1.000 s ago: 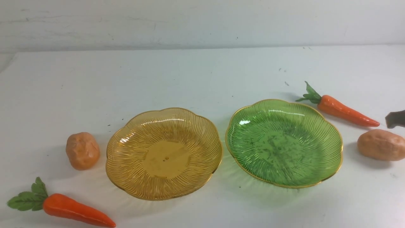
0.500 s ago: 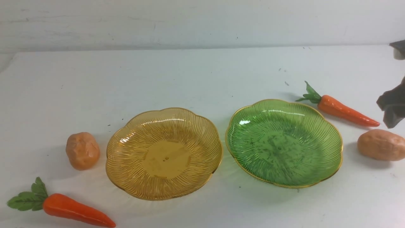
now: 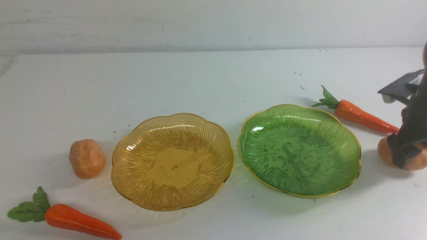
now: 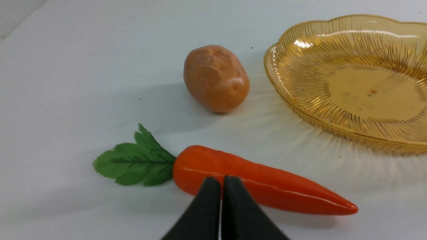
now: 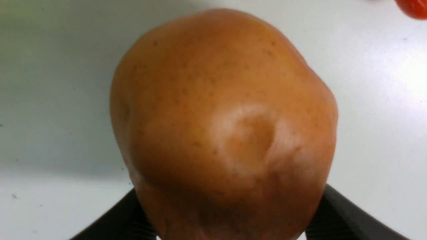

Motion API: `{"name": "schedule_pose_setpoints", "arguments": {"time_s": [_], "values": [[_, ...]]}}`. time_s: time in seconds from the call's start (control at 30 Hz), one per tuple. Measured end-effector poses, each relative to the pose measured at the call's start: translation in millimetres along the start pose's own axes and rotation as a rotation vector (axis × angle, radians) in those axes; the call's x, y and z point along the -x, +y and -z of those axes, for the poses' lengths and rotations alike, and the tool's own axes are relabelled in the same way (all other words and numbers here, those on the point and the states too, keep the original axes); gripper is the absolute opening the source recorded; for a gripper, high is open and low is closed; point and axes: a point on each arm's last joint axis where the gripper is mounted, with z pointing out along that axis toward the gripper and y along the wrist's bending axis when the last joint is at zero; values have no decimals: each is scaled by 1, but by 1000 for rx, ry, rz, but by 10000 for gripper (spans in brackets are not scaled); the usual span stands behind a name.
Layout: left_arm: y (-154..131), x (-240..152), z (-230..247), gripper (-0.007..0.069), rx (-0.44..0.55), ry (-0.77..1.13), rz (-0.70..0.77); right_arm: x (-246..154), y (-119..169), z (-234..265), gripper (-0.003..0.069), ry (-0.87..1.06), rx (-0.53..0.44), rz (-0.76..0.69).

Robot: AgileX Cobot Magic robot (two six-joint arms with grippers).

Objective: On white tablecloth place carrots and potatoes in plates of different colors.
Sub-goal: 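Put the potato onto the plate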

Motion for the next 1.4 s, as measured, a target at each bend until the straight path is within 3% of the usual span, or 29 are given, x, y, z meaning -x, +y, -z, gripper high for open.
{"name": "schedule_pose_setpoints", "arguments": {"time_s": [0.17, 0.3, 0.37, 0.43, 0.53, 0.6, 0.83, 1.2, 1.3, 1.4], "values": [[0, 0, 0, -3, 0, 0, 0, -3, 0, 21, 494, -51, -14, -28], [0, 0, 0, -3, 0, 0, 0, -16, 5, 73, 494, -192, -25, -70], [0, 0, 0, -3, 0, 0, 0, -22, 16, 101, 494, -293, 23, -114], [0, 0, 0, -3, 0, 0, 0, -19, 36, 122, 494, -396, 140, -148], [0, 0, 0, -3, 0, 0, 0, -2, 71, 130, 494, -452, 269, -110], [0, 0, 0, -3, 0, 0, 0, 15, 98, 125, 494, -460, 293, -51], [0, 0, 0, -3, 0, 0, 0, 51, 129, 88, 494, -430, 221, -18], [0, 1, 0, -3, 0, -6, 26, 51, 115, 77, 622, -297, 79, -103], [0, 1, 0, -3, 0, -6, 29, 53, 112, 88, 613, -290, 71, -104], [0, 1, 0, -3, 0, -6, 29, 55, 110, 104, 557, -319, 63, -88]]}}
